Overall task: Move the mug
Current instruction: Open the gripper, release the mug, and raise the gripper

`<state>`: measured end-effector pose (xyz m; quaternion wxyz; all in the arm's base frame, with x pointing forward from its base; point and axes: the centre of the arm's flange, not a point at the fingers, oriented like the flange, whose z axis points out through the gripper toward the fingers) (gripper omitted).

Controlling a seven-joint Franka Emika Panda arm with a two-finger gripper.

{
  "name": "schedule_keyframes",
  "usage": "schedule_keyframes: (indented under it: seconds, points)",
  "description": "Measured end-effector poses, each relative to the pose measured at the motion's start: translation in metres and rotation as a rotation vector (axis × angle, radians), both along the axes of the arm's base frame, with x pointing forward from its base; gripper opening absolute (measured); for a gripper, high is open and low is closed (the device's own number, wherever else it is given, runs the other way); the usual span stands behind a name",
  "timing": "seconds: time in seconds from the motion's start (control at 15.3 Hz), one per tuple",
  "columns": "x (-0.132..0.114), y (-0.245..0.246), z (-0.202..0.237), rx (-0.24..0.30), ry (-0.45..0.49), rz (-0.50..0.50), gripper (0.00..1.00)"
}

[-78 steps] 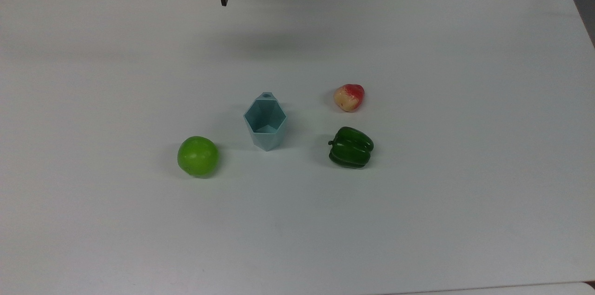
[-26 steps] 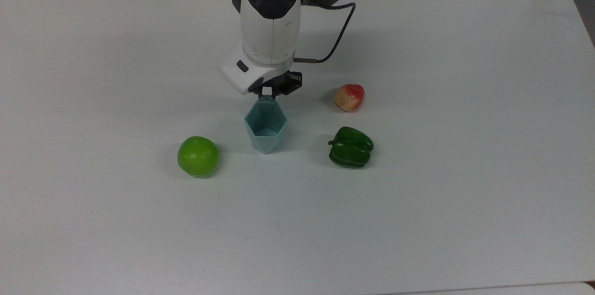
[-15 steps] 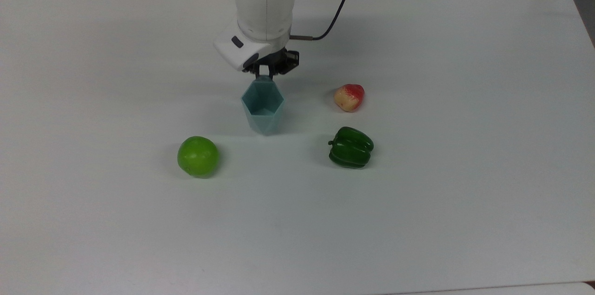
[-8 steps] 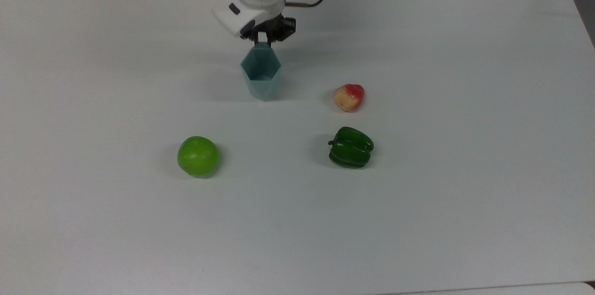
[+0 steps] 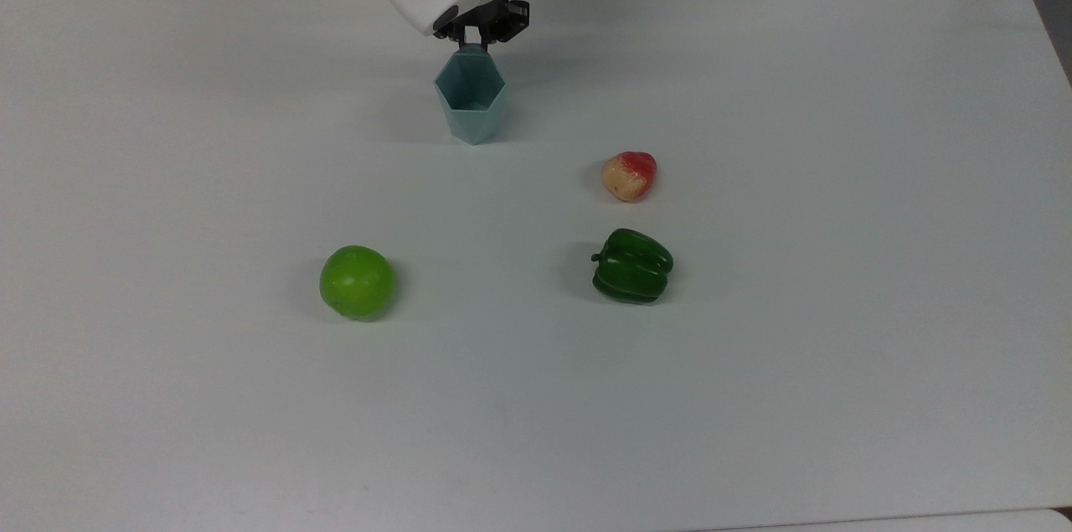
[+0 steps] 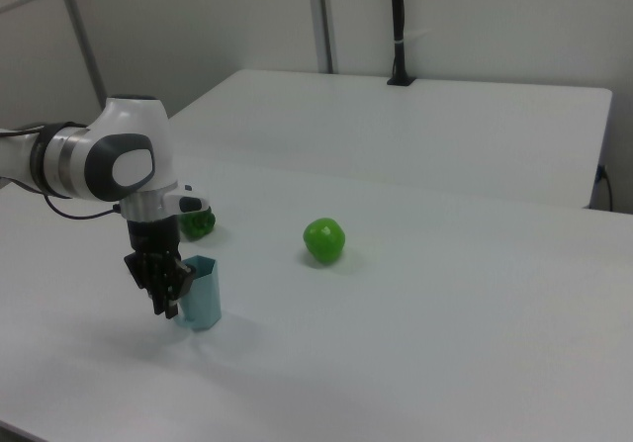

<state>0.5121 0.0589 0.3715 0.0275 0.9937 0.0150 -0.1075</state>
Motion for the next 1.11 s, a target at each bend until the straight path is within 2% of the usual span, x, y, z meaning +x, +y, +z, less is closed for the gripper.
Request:
schedule_keyframes:
  seconds: [0.2, 0.26, 0.65, 0.72, 1.11]
  points:
    - [0.0, 0.0, 0.0, -0.002, -0.001, -0.009, 0.24]
    - [0.0, 0.0, -0.001, -0.005, 0.0, -0.023, 0.31]
    - [0.005, 0.003, 0.009, -0.011, -0.027, -0.046, 0.95]
    - [0.011, 0.002, 0.019, -0.01, -0.051, -0.056, 1.0]
    - [0.043, -0.053, 0.137, -0.006, -0.144, -0.167, 1.0]
